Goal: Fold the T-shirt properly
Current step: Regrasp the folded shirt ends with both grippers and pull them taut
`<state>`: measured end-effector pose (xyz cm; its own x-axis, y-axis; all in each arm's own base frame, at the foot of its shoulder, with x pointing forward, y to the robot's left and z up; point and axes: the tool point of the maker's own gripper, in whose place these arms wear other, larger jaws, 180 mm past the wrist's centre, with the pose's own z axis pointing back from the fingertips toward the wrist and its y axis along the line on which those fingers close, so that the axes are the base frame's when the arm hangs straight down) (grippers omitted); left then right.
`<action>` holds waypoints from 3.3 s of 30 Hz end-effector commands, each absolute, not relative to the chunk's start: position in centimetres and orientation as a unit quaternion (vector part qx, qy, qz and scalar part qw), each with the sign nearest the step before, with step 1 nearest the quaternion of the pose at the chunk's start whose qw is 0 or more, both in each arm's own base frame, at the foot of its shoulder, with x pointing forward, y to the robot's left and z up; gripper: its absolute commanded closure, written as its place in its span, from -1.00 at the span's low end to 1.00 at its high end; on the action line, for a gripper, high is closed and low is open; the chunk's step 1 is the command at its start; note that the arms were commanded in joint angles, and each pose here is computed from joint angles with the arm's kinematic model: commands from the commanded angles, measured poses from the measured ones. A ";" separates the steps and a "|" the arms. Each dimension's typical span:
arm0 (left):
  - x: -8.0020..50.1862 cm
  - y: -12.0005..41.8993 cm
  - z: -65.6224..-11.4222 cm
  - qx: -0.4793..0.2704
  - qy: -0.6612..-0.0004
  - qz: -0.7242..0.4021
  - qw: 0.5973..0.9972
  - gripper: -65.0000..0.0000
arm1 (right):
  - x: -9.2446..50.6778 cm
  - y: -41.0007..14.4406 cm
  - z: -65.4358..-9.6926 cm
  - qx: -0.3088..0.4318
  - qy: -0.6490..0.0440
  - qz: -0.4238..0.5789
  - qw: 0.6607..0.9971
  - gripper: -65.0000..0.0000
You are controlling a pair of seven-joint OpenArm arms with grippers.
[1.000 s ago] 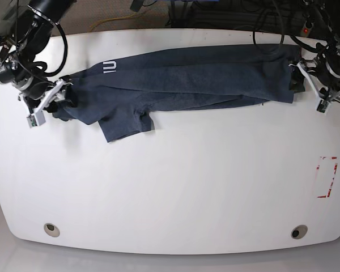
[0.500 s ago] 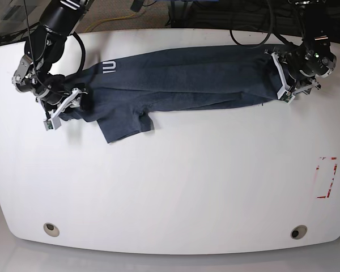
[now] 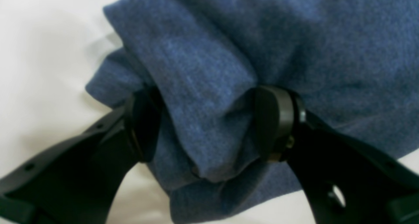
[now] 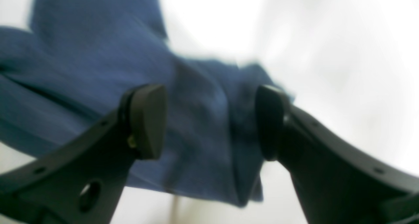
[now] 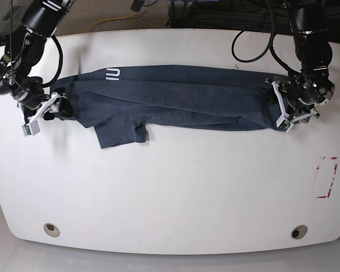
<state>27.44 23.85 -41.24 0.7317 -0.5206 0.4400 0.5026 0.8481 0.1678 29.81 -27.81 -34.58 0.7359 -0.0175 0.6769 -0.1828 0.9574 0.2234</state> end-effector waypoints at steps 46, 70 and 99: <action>26.3 23.3 -41.9 0.018 -0.224 -0.291 0.930 -0.24 | 39.8 -22.9 -36.7 0.229 -0.362 0.098 0.898 -0.26; 26.2 23.3 -42.0 0.019 -0.222 -0.291 0.930 -0.24 | 39.4 -18.0 -39.3 0.274 -0.348 0.103 0.890 0.93; 25.1 23.8 -43.7 0.010 -0.195 -0.283 0.939 -0.24 | 29.4 -22.9 -33.2 0.146 -0.373 0.139 0.906 1.00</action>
